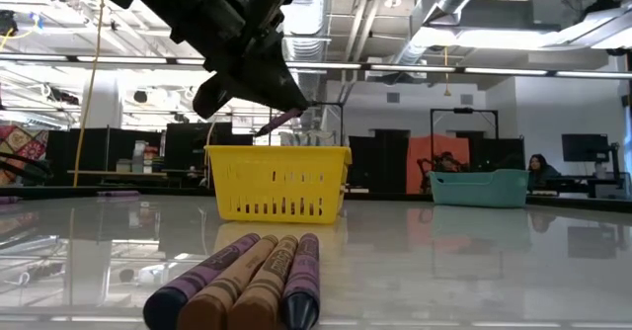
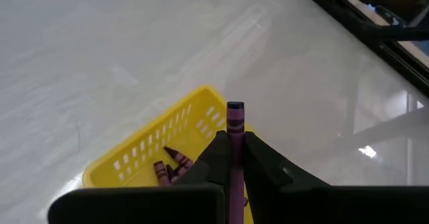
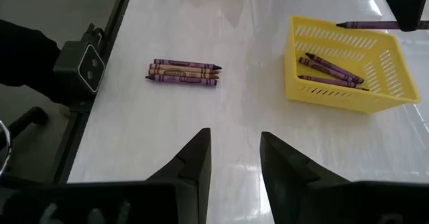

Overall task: Sort crayons
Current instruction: Put the violet crayon into the yellow basket

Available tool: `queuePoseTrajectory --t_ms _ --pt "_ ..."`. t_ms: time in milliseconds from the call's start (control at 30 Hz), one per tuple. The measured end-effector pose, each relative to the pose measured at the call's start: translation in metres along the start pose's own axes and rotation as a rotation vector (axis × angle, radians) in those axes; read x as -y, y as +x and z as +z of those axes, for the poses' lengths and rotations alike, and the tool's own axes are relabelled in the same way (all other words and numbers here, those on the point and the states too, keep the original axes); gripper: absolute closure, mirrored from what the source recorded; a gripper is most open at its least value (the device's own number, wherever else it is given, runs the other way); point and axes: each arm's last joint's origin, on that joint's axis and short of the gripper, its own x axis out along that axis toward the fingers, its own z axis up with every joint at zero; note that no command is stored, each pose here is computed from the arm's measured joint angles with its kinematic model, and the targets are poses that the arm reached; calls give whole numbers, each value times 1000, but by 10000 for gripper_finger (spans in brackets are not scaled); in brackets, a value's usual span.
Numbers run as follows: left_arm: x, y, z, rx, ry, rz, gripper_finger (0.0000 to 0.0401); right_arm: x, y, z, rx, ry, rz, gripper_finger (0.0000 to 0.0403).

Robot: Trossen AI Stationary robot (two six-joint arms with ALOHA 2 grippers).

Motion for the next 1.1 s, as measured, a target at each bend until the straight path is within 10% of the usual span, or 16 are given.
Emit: queuePoseTrajectory --t_ms 633,1100 --pt "2 0 -1 -27 -67 -32 291 0 0 1 6 7 3 281" --pt "21 -9 -12 -118 164 -252 266 -3 0 3 15 -50 46 281"
